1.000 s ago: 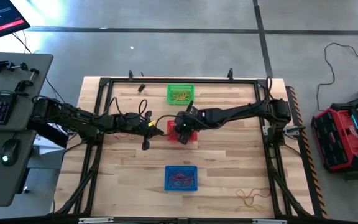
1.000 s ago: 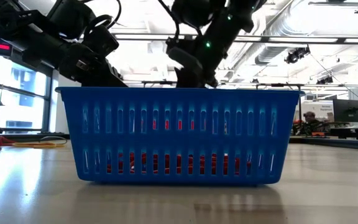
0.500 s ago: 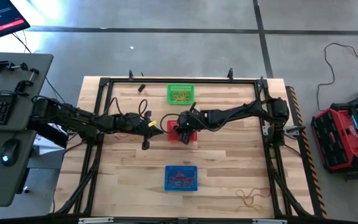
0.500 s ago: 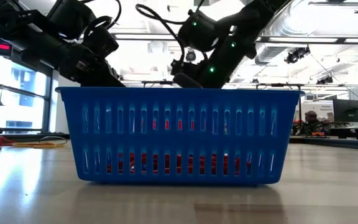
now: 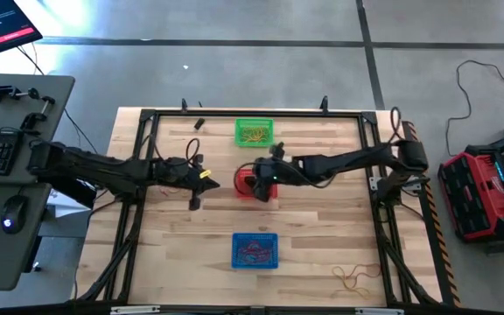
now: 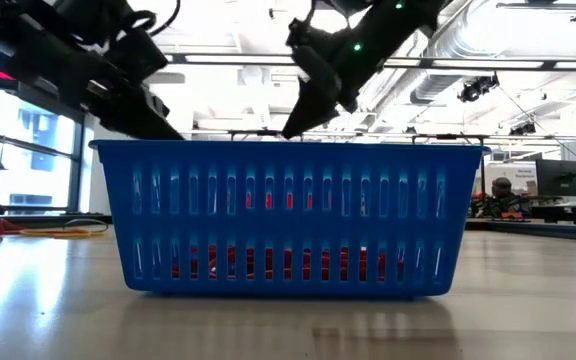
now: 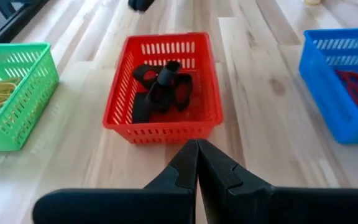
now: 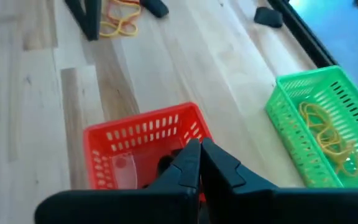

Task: Sort rubber bands into baskets
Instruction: Put the red rubber band into the blue bin

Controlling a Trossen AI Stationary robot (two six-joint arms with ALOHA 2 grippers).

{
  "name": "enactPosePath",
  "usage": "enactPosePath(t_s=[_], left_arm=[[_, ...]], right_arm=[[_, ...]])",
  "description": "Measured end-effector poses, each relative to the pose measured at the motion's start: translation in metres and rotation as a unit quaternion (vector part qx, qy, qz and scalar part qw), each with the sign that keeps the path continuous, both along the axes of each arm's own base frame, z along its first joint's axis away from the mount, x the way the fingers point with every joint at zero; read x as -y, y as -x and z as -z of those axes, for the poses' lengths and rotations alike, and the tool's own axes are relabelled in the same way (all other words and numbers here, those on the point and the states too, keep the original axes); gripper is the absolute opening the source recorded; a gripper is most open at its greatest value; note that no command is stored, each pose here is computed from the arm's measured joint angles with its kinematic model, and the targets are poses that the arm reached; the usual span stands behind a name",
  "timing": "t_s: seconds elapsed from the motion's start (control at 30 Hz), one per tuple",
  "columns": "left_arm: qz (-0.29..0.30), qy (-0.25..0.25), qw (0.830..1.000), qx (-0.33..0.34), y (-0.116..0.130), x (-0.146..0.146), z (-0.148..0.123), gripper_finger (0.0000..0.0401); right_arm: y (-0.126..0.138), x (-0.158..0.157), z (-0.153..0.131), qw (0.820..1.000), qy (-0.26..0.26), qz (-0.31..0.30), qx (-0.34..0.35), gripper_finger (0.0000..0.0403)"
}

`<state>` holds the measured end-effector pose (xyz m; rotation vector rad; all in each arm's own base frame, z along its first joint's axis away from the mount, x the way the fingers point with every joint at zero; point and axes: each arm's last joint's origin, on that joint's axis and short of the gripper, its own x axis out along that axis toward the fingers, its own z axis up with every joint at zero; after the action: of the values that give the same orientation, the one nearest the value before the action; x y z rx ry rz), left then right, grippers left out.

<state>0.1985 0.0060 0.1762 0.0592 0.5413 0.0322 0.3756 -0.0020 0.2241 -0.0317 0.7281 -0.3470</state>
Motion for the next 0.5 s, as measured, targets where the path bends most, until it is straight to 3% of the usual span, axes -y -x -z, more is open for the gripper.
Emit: enactPosePath(t_s=[0.3,0.5], left_arm=[[0.016,0.035,0.998,-0.052,0.020,0.015,-0.002,0.0000],[0.022,0.068,0.993,-0.092,0.027,0.029,0.004,0.0000]], right_arm=[[0.015,-0.019,0.028,0.999,-0.026,-0.020,0.041,0.0000],[0.028,-0.038,0.015,0.997,-0.013,-0.036,0.072,0.0000]])
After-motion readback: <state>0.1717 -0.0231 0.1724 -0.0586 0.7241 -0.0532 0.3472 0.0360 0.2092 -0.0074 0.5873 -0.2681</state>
